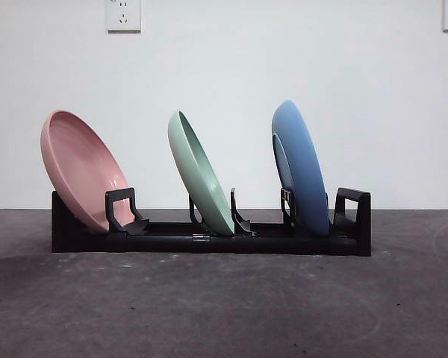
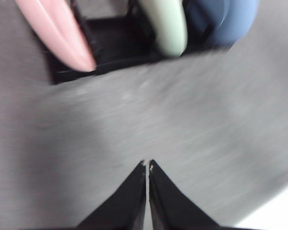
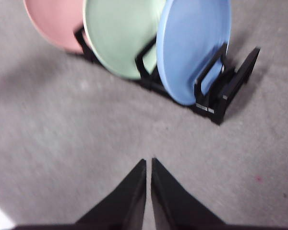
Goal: Place the plate
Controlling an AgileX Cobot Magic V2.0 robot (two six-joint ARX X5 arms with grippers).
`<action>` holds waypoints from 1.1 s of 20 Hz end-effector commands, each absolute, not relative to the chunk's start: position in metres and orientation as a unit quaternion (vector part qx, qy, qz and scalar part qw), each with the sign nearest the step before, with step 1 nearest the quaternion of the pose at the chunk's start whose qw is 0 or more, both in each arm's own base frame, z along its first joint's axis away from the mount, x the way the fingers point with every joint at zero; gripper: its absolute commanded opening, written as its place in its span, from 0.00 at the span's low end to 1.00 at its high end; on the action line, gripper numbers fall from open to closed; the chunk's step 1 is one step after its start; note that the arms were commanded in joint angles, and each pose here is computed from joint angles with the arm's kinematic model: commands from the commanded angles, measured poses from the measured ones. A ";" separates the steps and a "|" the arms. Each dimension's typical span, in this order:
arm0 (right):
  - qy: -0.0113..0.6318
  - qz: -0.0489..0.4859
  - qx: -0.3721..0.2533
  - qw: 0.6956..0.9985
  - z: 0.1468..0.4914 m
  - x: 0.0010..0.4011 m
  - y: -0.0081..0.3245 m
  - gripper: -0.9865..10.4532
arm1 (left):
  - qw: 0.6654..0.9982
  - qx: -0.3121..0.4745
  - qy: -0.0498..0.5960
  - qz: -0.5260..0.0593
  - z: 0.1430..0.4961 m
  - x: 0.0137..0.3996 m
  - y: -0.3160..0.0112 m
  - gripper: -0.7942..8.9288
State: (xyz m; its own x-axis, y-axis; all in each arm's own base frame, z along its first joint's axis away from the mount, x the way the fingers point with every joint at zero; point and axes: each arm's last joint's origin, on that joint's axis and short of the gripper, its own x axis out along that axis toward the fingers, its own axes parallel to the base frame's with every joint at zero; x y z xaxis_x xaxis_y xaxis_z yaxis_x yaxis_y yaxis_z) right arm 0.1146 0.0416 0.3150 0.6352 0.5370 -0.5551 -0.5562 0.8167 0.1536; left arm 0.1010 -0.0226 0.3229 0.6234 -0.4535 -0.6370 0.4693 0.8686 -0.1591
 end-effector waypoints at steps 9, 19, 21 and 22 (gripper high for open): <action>0.378 0.310 0.042 0.871 0.340 0.151 0.079 0.40 | 0.910 0.117 0.312 -0.245 0.337 0.102 -0.027 0.47; 0.469 0.298 0.123 0.823 0.378 0.261 0.132 0.35 | 0.921 0.119 0.279 -0.243 0.342 0.099 -0.027 0.47; 0.472 0.288 0.119 0.825 0.378 0.280 0.140 0.35 | 0.922 0.119 0.276 -0.243 0.343 0.098 -0.027 0.47; 0.471 0.284 0.117 0.827 0.377 0.288 0.143 0.35 | 0.923 0.120 0.275 -0.243 0.343 0.098 -0.027 0.47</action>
